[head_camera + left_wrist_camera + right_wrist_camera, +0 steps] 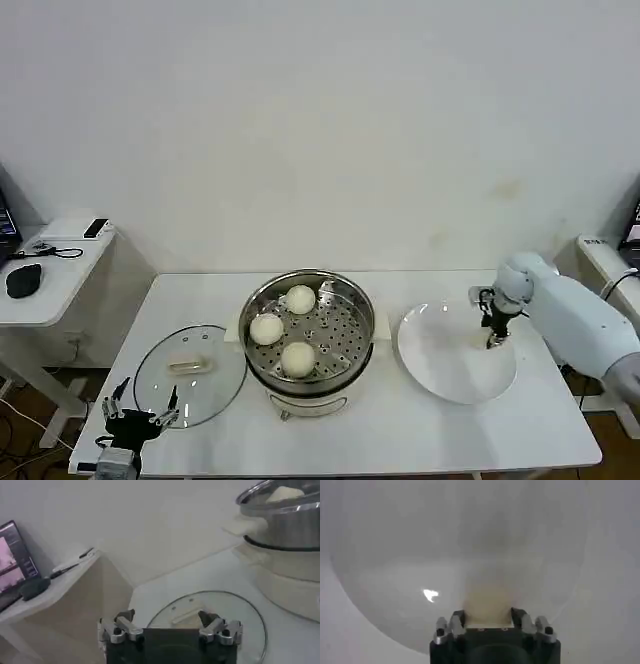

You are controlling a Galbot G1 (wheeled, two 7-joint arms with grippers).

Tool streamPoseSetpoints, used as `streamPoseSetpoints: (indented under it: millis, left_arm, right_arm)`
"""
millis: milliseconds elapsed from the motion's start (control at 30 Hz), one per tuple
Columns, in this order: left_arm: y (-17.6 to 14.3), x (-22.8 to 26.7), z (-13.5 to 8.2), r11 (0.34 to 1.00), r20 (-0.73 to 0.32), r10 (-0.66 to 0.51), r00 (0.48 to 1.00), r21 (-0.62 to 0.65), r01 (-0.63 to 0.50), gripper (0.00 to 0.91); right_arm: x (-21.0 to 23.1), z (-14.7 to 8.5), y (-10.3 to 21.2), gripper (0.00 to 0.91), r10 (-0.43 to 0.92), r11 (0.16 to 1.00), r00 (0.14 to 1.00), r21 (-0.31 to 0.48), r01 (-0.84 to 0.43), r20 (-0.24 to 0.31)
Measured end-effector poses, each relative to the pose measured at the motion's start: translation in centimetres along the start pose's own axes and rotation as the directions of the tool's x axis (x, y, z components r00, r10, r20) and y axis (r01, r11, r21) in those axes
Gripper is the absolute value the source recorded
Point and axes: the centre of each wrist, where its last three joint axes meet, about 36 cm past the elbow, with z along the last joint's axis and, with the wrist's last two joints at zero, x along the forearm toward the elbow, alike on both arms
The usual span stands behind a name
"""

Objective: Take steamed baozi put them in steamer then cover it.

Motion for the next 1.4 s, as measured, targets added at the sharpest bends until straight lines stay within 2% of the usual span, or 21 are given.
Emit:
streamPoseSetpoints:
  millis: [133,267,600,867,1133,1400]
  left_arm:
    - [-0.2,0.0,0.0,1.0,-0.001,0.0,1.0,-0.008,0.0,0.907]
    - [-0.1,0.0,-0.2,1.0,0.006,-0.002,1.0,-0.014,0.002,0.907]
    - [0.4,0.4,-0.4,0.999,0.006,-0.024,1.0,-0.027,0.024,0.907]
    - [0.4,1.0,-0.9,0.999,0.017,-0.045,0.999,-0.012,0.045,0.907]
    - [0.1,0.9,-1.3,0.999,0.031,-0.05,0.998,-0.004,0.051,0.907]
    - [0.0,1.0,-1.7,0.999,0.043,-0.05,0.998,-0.002,0.05,0.907]
  right_arm:
    - [3.5,-1.8,-0.8,0.504,0.046,0.999,0.998,0.023,-0.047,0.05]
    - [8.0,-5.0,-1.7,0.504,0.092,0.993,0.988,0.063,-0.1,0.122]
    - [18.9,-14.5,-3.3,0.504,0.133,0.973,0.938,0.136,-0.185,0.321]
    - [24.4,-22.5,-2.7,0.504,0.084,0.959,0.904,0.21,-0.187,0.42]
    - [24.6,-27.8,-1.5,0.504,0.001,0.958,0.902,0.257,-0.124,0.432]
    - [21.8,-31.2,-0.1,0.504,-0.075,0.957,0.916,0.288,-0.046,0.394]
